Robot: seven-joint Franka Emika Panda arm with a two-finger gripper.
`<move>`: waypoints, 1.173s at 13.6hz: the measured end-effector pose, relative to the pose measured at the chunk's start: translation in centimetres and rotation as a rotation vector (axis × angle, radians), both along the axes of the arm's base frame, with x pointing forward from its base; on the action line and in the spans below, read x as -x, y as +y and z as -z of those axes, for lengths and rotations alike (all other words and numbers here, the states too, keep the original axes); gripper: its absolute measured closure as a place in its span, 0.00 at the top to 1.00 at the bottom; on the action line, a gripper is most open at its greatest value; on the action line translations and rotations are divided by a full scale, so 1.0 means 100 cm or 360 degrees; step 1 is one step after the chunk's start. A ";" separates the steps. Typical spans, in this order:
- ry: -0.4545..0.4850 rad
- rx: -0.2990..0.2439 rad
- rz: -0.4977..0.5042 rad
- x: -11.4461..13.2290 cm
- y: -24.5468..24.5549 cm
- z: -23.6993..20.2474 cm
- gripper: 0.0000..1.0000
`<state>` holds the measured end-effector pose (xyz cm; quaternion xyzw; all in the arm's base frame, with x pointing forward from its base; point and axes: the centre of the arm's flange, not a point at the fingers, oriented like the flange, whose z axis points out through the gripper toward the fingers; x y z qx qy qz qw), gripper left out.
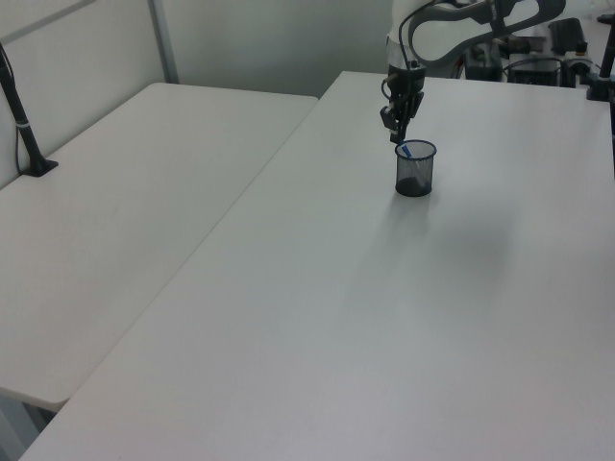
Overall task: Remove the marker
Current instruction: 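Lower the gripper onto the marker in the cup and close it, then lift the gripped marker up out of the mesh cup, then carry the marker beside the cup and lower it to the table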
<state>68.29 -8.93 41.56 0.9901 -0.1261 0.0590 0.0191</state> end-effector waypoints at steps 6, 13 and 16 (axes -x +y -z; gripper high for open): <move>-0.0163 -0.0010 0.0006 -0.007 0.000 -0.055 0.19; -0.0346 -0.0046 0.0003 0.027 0.003 -0.163 0.19; -0.0199 -0.0125 -0.0063 0.036 0.035 -0.159 0.19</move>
